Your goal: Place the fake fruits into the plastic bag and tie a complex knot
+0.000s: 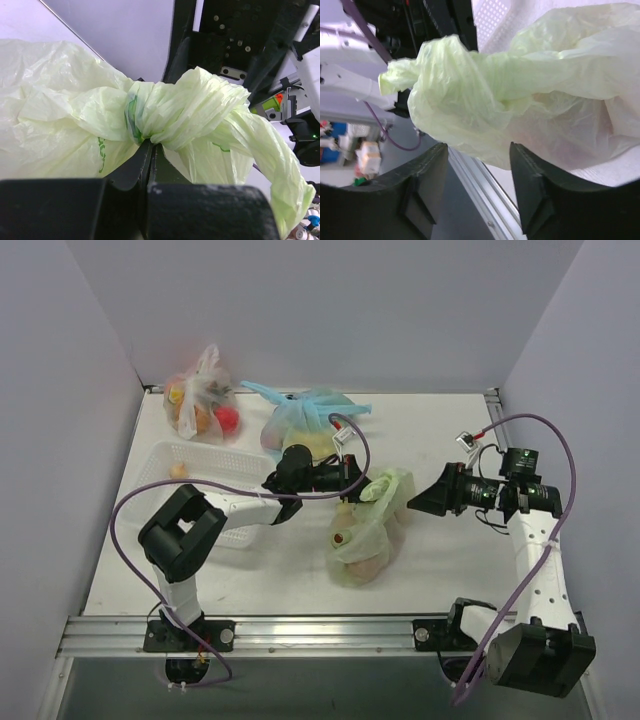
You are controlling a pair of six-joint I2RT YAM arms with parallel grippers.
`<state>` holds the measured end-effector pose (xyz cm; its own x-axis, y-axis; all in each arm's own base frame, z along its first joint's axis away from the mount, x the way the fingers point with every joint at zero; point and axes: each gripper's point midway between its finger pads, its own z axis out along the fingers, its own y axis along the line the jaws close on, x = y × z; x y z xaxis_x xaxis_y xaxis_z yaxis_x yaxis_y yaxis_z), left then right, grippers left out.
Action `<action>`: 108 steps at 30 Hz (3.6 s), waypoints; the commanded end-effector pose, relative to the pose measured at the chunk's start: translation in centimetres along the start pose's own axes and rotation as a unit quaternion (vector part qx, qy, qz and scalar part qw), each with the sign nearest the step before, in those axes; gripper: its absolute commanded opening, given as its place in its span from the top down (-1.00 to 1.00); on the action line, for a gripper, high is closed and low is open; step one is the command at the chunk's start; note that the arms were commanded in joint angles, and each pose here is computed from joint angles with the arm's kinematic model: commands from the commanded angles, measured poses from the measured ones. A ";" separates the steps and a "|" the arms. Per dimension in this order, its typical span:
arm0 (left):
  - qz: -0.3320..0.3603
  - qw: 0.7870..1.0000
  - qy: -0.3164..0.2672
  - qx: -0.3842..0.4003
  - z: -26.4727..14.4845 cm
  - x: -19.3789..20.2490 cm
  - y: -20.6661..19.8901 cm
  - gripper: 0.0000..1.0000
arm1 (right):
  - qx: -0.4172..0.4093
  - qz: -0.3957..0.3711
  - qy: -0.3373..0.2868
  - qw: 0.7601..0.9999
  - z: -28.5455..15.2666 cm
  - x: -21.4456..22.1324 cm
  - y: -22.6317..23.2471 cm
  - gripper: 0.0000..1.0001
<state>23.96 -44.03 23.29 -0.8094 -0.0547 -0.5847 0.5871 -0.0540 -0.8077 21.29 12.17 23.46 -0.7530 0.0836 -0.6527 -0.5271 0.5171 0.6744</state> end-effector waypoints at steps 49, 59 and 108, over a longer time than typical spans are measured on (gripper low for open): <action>0.052 0.993 0.004 0.107 0.5 0.4 -5.9 1.00 | -0.083 0.048 0.052 0.994 10.1 0.5 1.1 -0.32; 0.067 0.989 -0.002 0.134 0.9 -0.7 -7.1 1.00 | -0.111 0.074 0.043 0.990 11.6 0.6 1.6 -0.42; 0.040 0.988 -0.026 0.144 1.5 0.4 -7.5 1.00 | -0.108 0.046 0.038 0.992 12.3 -1.4 3.0 -0.68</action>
<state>21.29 -44.20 25.21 -0.8212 -0.0639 -0.5670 0.5662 -0.2146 -0.7959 23.56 23.08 21.17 -0.8693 0.0282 -0.4935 -0.4639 0.2980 0.8343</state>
